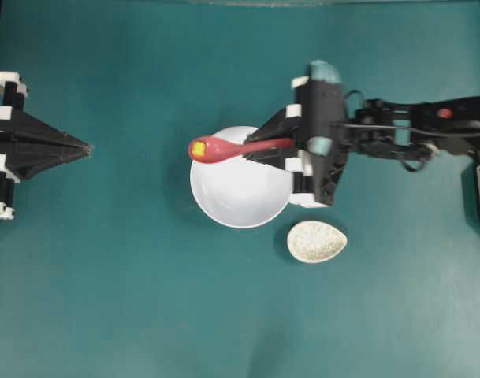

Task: Scoop the yellow hexagonal prism block from the bowl with a spoon using the right arm.
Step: 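Raise the spoon with the yellow block out of the bowl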

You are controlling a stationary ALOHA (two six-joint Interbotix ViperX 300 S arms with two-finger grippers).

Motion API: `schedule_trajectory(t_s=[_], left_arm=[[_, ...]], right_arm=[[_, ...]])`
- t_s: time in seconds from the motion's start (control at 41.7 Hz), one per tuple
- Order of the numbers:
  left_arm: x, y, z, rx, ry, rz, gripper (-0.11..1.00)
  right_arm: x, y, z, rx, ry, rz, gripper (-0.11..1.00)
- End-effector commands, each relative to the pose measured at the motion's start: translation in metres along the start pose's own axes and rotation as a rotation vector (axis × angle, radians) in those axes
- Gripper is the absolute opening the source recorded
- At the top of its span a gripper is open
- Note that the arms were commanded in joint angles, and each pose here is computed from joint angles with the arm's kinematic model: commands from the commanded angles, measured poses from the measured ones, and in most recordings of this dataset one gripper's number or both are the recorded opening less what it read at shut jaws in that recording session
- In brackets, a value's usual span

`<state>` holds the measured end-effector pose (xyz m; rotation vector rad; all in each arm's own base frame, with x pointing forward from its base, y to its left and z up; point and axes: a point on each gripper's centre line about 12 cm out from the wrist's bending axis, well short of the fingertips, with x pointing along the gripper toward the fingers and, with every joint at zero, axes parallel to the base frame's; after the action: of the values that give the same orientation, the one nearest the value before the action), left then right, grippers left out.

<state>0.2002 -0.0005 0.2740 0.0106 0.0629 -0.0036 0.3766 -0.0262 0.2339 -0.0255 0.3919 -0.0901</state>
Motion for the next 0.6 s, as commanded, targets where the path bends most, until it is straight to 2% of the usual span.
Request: schedule_trajectory(t_s=[0.0,0.072,0.168,0.576], left_arm=[[0.002,0.0,0.01,0.002,-0.025,0.0,0.0],[0.002,0.0,0.01,0.002,-0.025,0.0,0.0],[0.002,0.0,0.01,0.002,-0.025,0.0,0.0],[0.002,0.0,0.01,0.002,-0.025,0.0,0.0]], right_arm=[[-0.022,0.0,0.021,-0.016,-0.157,-0.021,0.24],[-0.036,0.001,0.025,-0.023,-0.233,-0.033,0.24],[-0.05,0.0,0.025,-0.017,-0.281,-0.039,0.24],[-0.06,0.0,0.024,-0.007,-0.292,-0.039,0.24]])
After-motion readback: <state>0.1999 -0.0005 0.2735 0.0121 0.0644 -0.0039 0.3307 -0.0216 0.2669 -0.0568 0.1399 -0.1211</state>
